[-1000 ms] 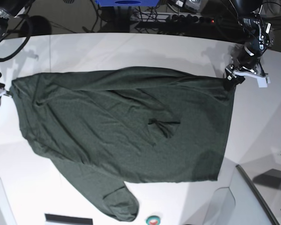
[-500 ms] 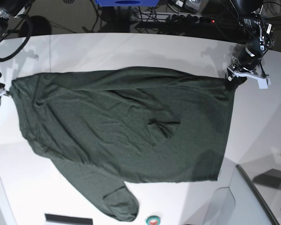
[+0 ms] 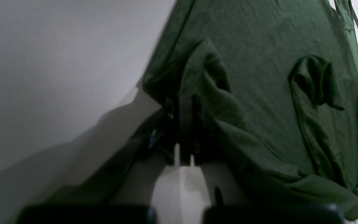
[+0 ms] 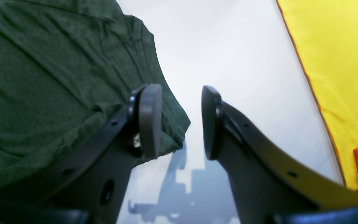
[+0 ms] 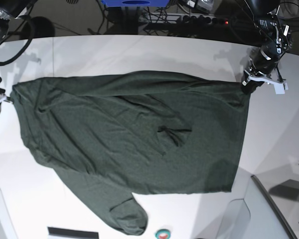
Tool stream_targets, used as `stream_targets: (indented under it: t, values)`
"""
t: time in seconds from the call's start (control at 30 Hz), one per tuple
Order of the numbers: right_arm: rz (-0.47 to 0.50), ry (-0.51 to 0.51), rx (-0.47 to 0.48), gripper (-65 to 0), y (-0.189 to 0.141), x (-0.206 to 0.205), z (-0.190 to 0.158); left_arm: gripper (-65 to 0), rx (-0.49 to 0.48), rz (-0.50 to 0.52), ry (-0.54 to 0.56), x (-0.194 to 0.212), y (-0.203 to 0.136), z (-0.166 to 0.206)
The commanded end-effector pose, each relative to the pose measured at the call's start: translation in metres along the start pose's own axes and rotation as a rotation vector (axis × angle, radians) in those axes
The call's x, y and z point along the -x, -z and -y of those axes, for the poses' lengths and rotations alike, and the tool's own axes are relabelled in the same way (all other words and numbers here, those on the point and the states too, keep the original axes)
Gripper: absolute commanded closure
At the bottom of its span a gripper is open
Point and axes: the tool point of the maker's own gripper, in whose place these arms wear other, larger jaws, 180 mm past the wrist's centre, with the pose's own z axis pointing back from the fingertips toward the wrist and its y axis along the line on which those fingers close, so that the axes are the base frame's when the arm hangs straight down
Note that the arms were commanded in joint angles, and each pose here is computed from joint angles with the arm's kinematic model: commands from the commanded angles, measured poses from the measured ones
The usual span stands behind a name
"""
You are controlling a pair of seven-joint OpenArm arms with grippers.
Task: Layout the t-shirt on the table in an organized manner, then fold the t-shirt properly
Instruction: 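Regrasp the shirt corner with the left gripper and adjust it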
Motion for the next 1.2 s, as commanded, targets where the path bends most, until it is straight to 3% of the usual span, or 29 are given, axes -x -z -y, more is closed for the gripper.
stream_targets:
  t: [0.0,0.3,0.57,0.9,1.17]
  values:
    - [0.056,-0.009,0.002,-20.4,-0.002,-0.017,0.002,0.0,0.014,0.043,0.013,-0.017,-0.002,0.003]
    - [0.050,-0.038,-0.032,-20.4,0.001,-0.018,-0.012,0.0,0.043,0.038,0.094,-0.036,-0.008,0.023]
    - [0.047,-0.042,-0.048,-20.4,0.003,-0.017,-0.019,0.0,0.063,0.050,0.087,-0.036,-0.004,0.034]
    - [0.047,-0.044,-0.039,-20.4,0.002,-0.017,-0.015,0.0,0.057,0.125,0.039,-0.073,0.016,0.050]
    - [0.046,-0.046,-0.034,-20.4,0.002,-0.017,-0.013,0.0,0.113,0.110,0.057,-0.085,0.045,0.092]
